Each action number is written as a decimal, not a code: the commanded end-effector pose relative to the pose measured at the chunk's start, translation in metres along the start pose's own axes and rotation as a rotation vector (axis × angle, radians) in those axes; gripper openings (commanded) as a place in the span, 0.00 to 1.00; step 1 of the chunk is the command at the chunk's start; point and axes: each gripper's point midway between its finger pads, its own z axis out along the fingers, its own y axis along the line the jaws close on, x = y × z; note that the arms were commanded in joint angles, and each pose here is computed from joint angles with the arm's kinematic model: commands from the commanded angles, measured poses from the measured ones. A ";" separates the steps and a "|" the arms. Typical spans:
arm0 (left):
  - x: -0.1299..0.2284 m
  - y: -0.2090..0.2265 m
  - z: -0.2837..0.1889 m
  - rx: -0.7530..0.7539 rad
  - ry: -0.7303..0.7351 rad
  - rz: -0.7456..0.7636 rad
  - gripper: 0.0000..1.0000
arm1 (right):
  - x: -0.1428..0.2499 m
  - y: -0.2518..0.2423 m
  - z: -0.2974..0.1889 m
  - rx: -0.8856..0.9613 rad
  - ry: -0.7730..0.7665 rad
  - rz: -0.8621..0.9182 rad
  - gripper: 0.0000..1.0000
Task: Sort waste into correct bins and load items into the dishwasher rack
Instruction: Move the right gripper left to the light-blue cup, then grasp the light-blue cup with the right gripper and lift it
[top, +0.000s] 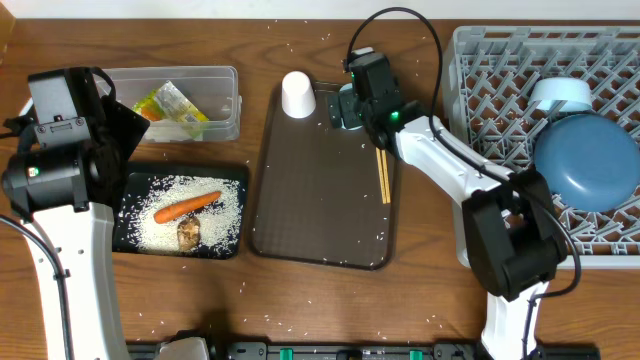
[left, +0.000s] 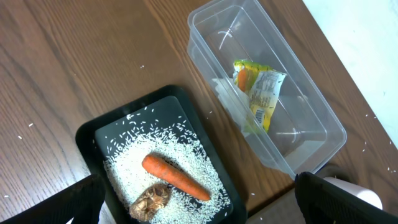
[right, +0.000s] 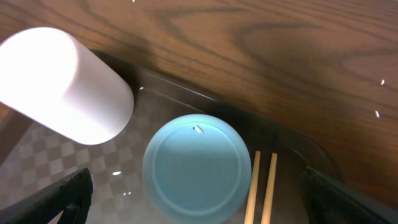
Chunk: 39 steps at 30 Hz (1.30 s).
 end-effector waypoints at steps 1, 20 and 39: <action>-0.004 0.001 -0.002 -0.007 -0.016 -0.005 0.98 | 0.005 0.003 0.014 0.013 0.007 -0.022 0.99; -0.004 0.001 -0.002 -0.007 -0.016 -0.005 0.98 | 0.012 0.006 0.029 0.010 0.005 -0.009 0.66; -0.004 0.001 -0.002 -0.007 -0.016 -0.004 0.98 | -0.074 -0.047 -0.076 0.082 -0.171 0.106 0.52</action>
